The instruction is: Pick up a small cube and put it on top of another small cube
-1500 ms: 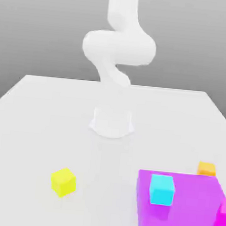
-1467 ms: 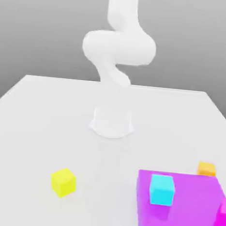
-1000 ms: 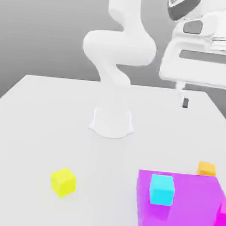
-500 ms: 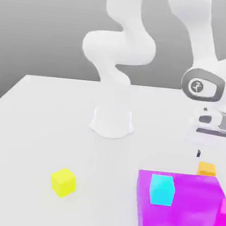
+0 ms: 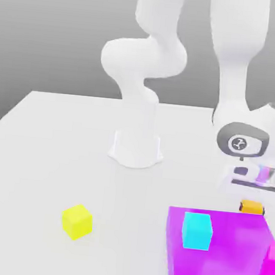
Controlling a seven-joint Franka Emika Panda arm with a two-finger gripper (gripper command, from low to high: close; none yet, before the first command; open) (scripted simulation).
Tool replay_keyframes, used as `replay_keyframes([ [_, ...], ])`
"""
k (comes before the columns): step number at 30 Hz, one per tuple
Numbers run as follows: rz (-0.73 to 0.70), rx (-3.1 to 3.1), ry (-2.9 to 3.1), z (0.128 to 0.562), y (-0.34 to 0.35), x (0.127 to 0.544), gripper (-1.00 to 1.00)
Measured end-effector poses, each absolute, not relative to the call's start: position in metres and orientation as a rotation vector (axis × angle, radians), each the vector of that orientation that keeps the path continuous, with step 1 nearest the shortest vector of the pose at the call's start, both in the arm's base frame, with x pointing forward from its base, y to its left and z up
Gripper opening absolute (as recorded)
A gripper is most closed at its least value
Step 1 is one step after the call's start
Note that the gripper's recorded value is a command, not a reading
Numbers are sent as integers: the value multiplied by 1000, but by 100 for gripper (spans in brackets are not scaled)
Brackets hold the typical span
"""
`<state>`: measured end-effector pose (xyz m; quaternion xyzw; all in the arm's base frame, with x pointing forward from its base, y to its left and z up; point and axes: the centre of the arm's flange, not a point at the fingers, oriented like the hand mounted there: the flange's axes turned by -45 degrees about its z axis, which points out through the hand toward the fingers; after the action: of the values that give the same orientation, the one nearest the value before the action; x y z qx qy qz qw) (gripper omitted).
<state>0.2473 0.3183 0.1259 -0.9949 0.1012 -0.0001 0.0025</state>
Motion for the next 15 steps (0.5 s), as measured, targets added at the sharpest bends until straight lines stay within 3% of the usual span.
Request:
replay_keyframes([
  [12, -2, -3118, 320, 185, 319, 248, -100],
  [15, -22, -3111, 482, 202, 306, 271, -100],
])
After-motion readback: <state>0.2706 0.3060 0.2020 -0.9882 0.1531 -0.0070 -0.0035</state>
